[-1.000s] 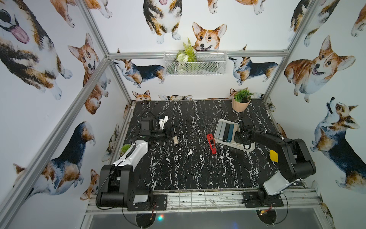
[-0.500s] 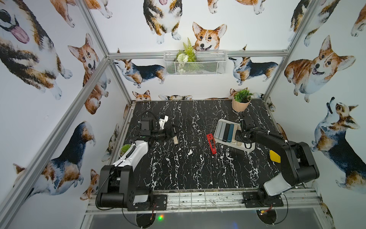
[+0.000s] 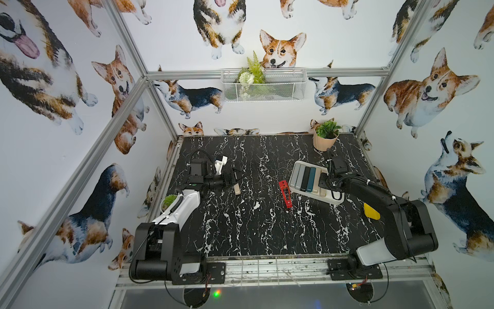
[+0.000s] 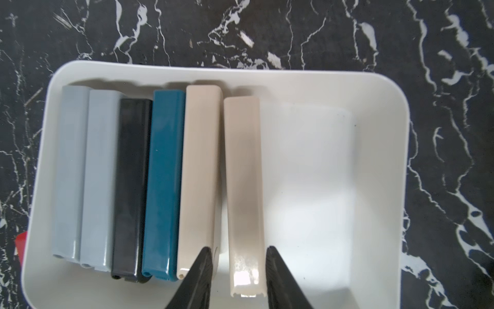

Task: Put the pruning pliers into the storage box
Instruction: Place the pruning pliers in the storage box.

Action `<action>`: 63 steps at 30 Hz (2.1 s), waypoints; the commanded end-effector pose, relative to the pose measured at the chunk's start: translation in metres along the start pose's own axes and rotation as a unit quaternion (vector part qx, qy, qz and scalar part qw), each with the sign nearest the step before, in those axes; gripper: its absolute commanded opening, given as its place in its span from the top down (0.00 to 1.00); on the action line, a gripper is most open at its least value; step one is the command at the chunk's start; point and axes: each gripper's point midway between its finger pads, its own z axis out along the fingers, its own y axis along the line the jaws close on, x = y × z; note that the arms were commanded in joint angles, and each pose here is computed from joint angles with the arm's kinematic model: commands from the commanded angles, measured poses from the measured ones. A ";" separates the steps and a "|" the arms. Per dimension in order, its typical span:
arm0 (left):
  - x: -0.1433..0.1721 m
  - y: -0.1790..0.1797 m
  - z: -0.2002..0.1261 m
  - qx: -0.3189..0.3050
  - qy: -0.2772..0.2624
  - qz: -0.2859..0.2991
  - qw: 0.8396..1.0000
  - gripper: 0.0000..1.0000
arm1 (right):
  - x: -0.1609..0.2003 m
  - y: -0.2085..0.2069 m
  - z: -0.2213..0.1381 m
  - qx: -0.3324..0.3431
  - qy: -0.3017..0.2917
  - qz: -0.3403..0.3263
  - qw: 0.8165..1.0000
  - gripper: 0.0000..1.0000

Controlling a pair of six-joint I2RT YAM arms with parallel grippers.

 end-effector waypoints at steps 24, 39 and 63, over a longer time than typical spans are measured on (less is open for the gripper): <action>-0.001 -0.002 0.001 0.003 0.004 0.009 1.000 0.00 | 0.007 -0.031 0.048 -0.003 0.046 0.068 0.997 1.00; -0.001 -0.001 0.001 0.002 0.005 0.007 1.000 0.00 | 0.008 -0.020 0.054 -0.031 0.054 0.080 0.995 1.00; -0.001 -0.002 0.001 0.002 0.005 0.009 1.000 0.00 | 0.006 -0.012 0.055 -0.054 0.055 0.085 0.993 1.00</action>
